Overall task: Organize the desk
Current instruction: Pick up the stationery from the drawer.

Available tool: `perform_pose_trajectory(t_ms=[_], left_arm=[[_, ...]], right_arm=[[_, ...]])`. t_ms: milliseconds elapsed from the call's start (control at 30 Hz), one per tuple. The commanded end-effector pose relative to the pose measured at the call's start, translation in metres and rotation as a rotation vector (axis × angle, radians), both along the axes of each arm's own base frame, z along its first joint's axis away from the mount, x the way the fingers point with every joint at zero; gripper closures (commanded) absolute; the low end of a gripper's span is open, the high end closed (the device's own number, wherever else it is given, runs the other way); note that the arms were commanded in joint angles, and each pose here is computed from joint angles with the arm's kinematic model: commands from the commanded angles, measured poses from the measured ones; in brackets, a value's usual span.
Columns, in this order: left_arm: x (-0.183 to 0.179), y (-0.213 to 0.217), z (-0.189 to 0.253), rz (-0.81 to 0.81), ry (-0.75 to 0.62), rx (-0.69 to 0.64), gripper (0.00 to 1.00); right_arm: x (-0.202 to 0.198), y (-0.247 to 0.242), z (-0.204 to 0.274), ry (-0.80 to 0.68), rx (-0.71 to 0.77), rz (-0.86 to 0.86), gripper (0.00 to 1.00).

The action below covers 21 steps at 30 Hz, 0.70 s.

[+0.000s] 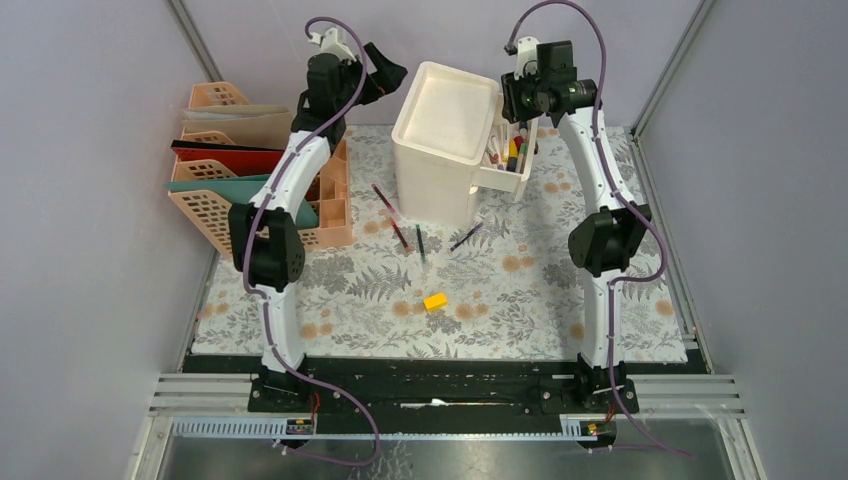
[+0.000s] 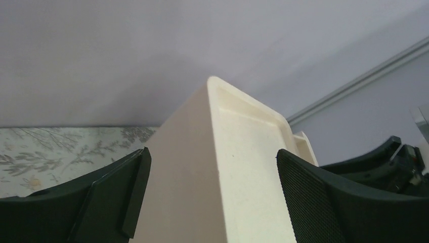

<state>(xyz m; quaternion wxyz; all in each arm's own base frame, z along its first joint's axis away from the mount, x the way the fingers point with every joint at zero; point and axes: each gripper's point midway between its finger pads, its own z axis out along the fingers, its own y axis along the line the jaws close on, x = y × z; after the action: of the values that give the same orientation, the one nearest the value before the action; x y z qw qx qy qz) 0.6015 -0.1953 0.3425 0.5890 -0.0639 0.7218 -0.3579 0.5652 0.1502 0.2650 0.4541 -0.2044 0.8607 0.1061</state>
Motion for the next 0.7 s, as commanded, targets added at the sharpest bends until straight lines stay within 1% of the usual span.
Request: perform_pose_trajectory(t_ms=[0,167,333,433,533,667], left_arm=[[-0.008,-0.032,0.002,-0.116,0.013,-0.03,0.02],[-0.02,-0.05,-0.024,-0.154,0.086,-0.007,0.09],[-0.03,-0.054,-0.038,-0.157,0.125,0.0,0.1],[-0.034,-0.053,-0.037,-0.158,0.125,0.005,0.1],[-0.036,-0.049,-0.031,-0.14,0.105,0.019,0.09],[-0.038,-0.042,-0.024,-0.12,0.079,0.039,0.08]], right_arm=[[-0.001,-0.001,0.003,-0.006,-0.022,-0.018,0.58],[-0.009,0.001,-0.006,0.024,-0.046,0.007,0.57],[-0.024,-0.002,-0.019,0.08,-0.091,0.057,0.57],[-0.028,-0.004,-0.027,0.108,-0.115,0.069,0.59],[-0.028,-0.009,-0.034,0.12,-0.148,0.068,0.65],[-0.032,-0.006,-0.037,0.129,-0.174,0.093,0.66]])
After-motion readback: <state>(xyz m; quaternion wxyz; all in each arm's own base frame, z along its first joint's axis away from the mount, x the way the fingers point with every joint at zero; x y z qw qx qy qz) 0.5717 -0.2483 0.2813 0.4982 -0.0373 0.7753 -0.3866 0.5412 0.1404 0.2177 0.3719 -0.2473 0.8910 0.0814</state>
